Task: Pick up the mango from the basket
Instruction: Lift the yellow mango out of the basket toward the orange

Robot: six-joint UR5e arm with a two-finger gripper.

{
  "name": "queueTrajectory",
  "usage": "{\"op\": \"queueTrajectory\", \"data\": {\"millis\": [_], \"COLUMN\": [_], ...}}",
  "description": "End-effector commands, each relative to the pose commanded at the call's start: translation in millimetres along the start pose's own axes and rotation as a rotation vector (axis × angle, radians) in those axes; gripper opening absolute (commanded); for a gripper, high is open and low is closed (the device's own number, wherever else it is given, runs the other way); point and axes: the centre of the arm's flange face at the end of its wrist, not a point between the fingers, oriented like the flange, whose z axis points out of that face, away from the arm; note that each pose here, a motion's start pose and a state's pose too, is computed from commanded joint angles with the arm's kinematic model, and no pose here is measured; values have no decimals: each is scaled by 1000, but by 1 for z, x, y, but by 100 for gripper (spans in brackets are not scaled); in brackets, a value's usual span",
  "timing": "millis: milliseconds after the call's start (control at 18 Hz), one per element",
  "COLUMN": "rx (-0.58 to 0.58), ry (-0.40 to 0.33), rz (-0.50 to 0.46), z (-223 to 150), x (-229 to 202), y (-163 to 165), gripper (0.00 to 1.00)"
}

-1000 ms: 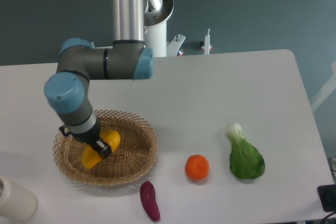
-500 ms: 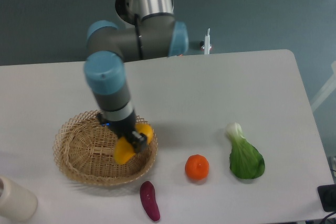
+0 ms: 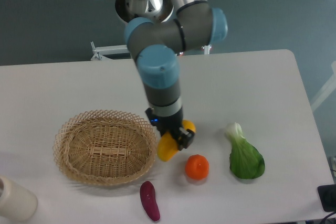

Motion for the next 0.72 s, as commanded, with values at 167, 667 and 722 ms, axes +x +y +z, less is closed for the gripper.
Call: {"op": "queueTrajectory", "data": {"millis": [167, 667, 722], "rx": [-6, -11, -11], "ry": [2, 13, 13], "rz": [-8, 16, 16], "z": [0, 9, 9], "x": [-14, -47, -47], "y": [22, 75, 75], "gripper": [36, 35, 35]}}
